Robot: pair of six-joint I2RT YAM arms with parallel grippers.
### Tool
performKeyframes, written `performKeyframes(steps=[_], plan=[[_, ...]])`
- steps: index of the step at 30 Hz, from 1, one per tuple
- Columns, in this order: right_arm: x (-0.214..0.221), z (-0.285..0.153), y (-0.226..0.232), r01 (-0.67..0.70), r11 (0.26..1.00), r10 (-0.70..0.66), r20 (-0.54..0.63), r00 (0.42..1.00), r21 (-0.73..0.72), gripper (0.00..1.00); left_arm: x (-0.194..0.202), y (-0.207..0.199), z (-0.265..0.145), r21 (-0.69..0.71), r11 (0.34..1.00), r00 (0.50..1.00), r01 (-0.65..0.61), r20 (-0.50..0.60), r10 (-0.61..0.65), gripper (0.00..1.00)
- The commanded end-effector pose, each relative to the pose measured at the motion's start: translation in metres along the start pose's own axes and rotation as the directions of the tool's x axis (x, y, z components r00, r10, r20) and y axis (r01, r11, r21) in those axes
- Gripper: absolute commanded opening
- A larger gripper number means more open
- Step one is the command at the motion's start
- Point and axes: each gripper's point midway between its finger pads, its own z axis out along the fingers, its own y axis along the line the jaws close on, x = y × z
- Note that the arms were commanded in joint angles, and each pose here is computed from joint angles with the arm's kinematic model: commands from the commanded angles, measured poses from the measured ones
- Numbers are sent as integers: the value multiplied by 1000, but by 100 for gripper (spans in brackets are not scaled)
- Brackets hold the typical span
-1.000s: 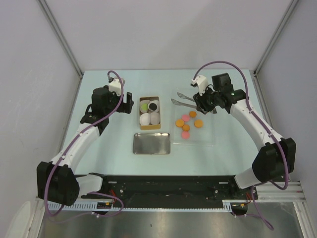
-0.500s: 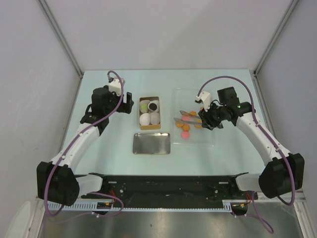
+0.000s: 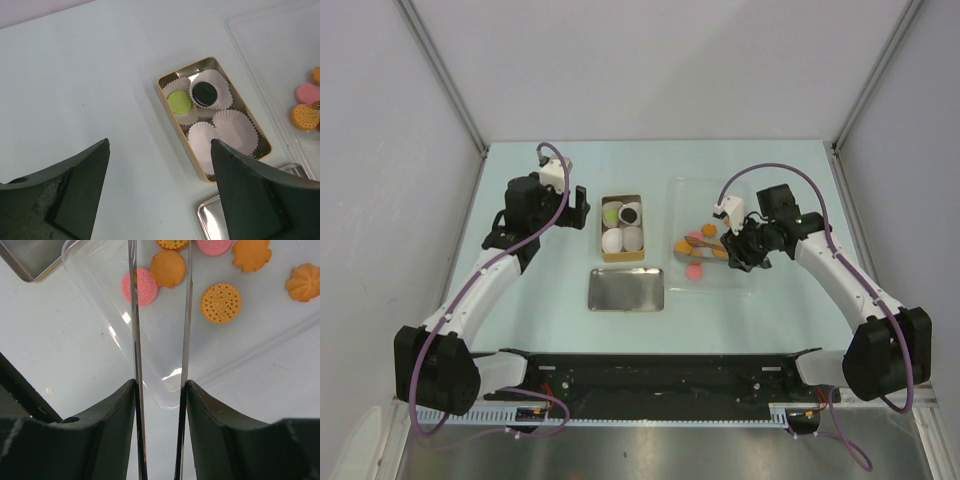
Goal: Pack the cookies
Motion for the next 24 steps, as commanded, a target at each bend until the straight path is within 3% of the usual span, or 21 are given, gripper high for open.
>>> performKeyframes(steps=[1,24], plan=[[-9,-2,-6,33,999,-34,41,999,27,48,-12,0,-7,5,1000,999,-9,48,8,87],[-1,-5,-7,30,999,-31,20,999,40,47,-11,0,-6,5,1000,999,-7,45,6,87]])
